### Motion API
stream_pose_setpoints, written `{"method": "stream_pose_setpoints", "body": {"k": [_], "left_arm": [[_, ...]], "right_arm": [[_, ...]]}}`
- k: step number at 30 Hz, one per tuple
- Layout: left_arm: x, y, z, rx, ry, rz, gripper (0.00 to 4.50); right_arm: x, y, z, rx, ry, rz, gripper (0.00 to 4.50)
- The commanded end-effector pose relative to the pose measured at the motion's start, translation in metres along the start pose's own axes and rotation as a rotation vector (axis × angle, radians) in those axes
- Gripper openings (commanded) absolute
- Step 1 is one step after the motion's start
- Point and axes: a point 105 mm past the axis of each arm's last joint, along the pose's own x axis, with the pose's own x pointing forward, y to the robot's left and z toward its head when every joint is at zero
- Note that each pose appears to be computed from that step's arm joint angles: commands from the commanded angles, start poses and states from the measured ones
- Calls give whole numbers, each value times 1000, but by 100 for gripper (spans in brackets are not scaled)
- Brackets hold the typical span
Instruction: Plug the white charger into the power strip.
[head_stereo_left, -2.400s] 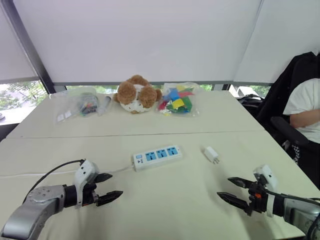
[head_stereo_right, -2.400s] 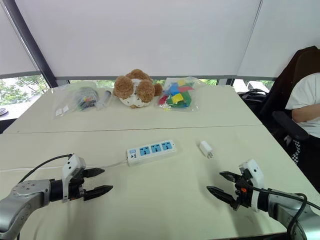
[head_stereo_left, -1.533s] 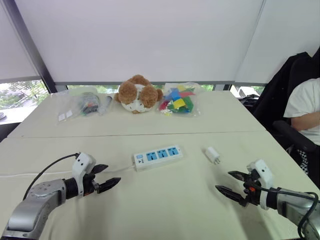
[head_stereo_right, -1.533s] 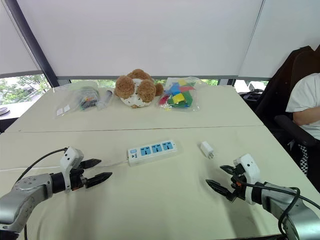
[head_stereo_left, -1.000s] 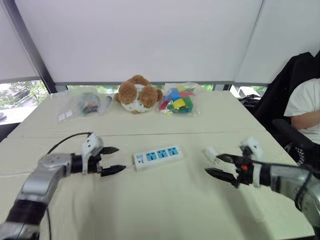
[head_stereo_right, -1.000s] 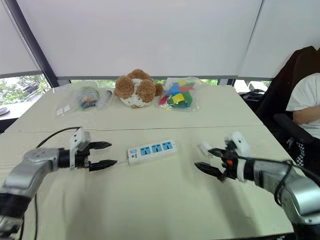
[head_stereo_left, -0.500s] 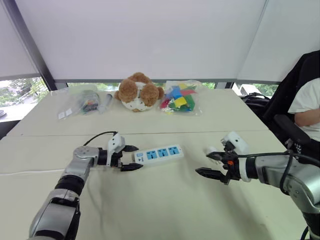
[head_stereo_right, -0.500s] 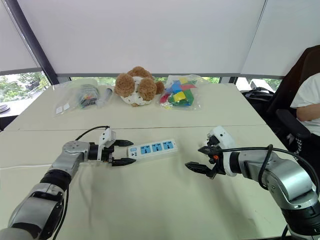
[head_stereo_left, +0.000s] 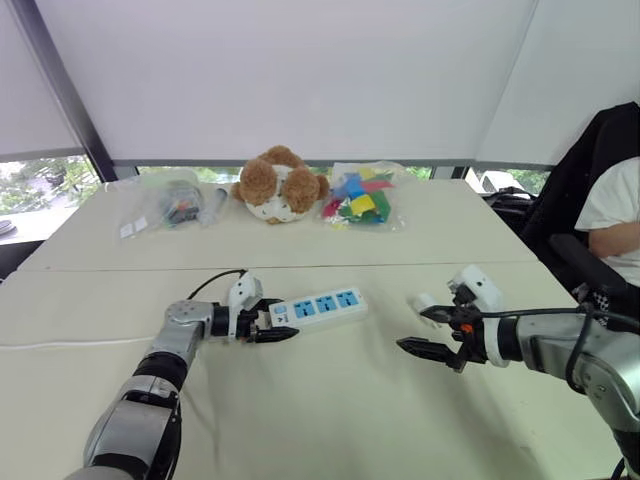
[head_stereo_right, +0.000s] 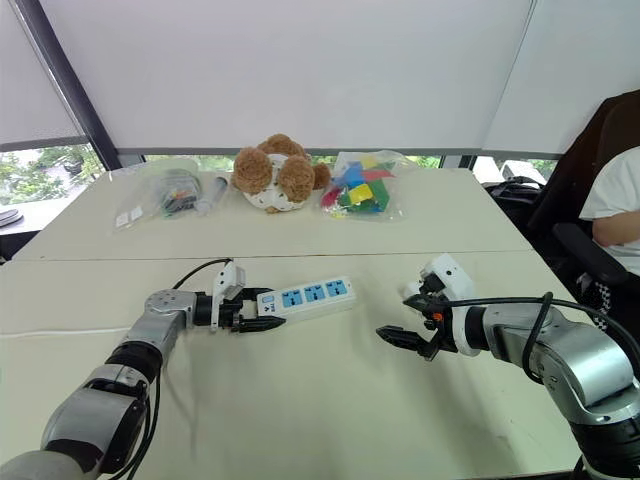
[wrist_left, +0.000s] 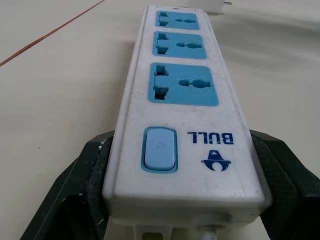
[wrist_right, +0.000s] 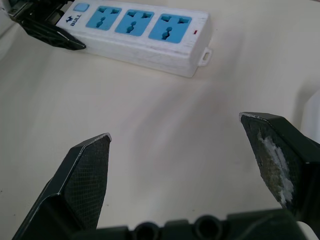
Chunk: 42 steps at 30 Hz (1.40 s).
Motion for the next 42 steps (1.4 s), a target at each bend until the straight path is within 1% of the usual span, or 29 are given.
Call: {"method": "stream_pose_setpoints", "body": {"k": [1, 4, 6, 7, 10, 14, 17, 20, 24, 28, 32, 37, 39, 40, 42], "left_arm": [[1, 0, 12, 67, 3, -27, 308], [5, -17, 6, 79, 49, -131, 308], [8, -27, 6, 58, 51, -179, 308], [8, -31, 4, 70, 68, -192, 308], [9, -35, -2, 91, 105, -184, 308], [8, -31, -3, 87, 111, -145, 308], [8, -29, -2, 84, 105, -123, 308], [9, -28, -4, 79, 97, -99, 308], [11, -29, -8, 65, 81, -65, 308], [13, -31, -12, 51, 69, -46, 308], [14, -32, -15, 36, 58, -23, 308], [16, -33, -17, 33, 51, 1, 308], [16, -32, -16, 34, 49, 10, 308], [16, -32, -16, 35, 48, 14, 308], [15, -32, -16, 34, 48, 20, 308]], "right_arm": [[-14, -17, 17, -70, -21, -99, 450], [-30, -56, 37, -86, -15, -197, 450], [-37, -82, 37, -100, 55, -280, 450], [-38, -92, 35, -76, 87, -297, 450], [-32, -107, 31, -8, 179, -273, 450], [-14, -115, 40, 71, 264, -190, 450], [-3, -120, 46, 93, 327, -143, 450], [5, -125, 46, 104, 385, -118, 450], [16, -125, 38, 140, 467, -81, 450], [23, -122, 33, 178, 498, -53, 450], [32, -118, 29, 167, 534, -35, 450], [38, -118, 14, 127, 605, -42, 450], [41, -119, 7, 118, 625, -51, 395], [42, -119, 5, 113, 630, -53, 359], [44, -119, 4, 114, 623, -52, 257]]}}
